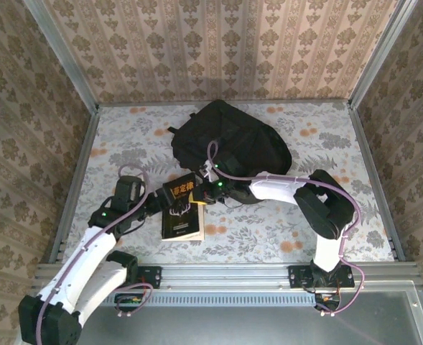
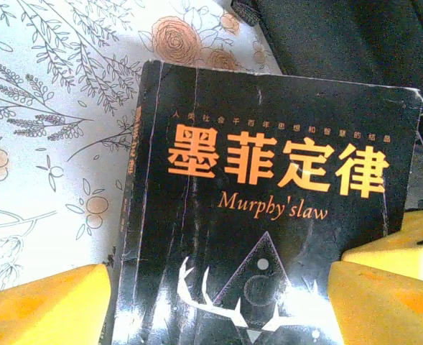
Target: Pack the student bag
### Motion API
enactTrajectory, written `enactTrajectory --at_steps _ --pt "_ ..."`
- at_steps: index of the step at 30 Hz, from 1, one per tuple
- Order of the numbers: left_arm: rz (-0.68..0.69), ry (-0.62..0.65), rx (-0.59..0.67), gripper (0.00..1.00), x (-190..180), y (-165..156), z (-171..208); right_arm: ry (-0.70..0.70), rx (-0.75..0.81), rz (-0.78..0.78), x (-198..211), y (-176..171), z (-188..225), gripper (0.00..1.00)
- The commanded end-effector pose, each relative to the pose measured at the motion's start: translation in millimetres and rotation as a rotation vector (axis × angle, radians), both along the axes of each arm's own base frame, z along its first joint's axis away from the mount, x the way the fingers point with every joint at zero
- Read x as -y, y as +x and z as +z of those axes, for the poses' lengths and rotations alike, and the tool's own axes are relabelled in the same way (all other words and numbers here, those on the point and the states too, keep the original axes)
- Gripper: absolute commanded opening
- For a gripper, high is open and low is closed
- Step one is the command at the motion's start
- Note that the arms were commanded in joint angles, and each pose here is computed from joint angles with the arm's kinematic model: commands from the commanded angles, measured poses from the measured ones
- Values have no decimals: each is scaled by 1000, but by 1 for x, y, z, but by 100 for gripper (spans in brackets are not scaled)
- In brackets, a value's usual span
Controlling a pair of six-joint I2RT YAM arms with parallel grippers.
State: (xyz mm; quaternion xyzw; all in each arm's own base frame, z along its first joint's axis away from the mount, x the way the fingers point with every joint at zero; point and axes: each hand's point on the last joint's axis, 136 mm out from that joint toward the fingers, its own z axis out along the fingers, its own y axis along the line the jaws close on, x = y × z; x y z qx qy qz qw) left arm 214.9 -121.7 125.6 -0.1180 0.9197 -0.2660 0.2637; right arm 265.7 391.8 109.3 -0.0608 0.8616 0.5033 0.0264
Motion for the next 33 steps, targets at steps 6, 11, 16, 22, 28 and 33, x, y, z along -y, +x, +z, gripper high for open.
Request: enactTrajectory --at_steps 6,11,16,22,28,33 --pt "-84 82 16 93 -8 -9 30 319 151 95 3 1 103 0" --pt "-144 42 30 95 -2 -5 52 373 208 137 7 -7 130 0" --pt "-171 -47 73 96 5 -1 75 423 251 162 11 -13 156 0" --pt "-242 -361 153 93 38 5 111 482 289 192 14 -21 182 0" --pt "-316 -524 252 84 53 5 147 485 298 201 20 -22 189 0" --pt "-364 -551 297 61 57 0 162 445 296 172 28 -14 182 0"
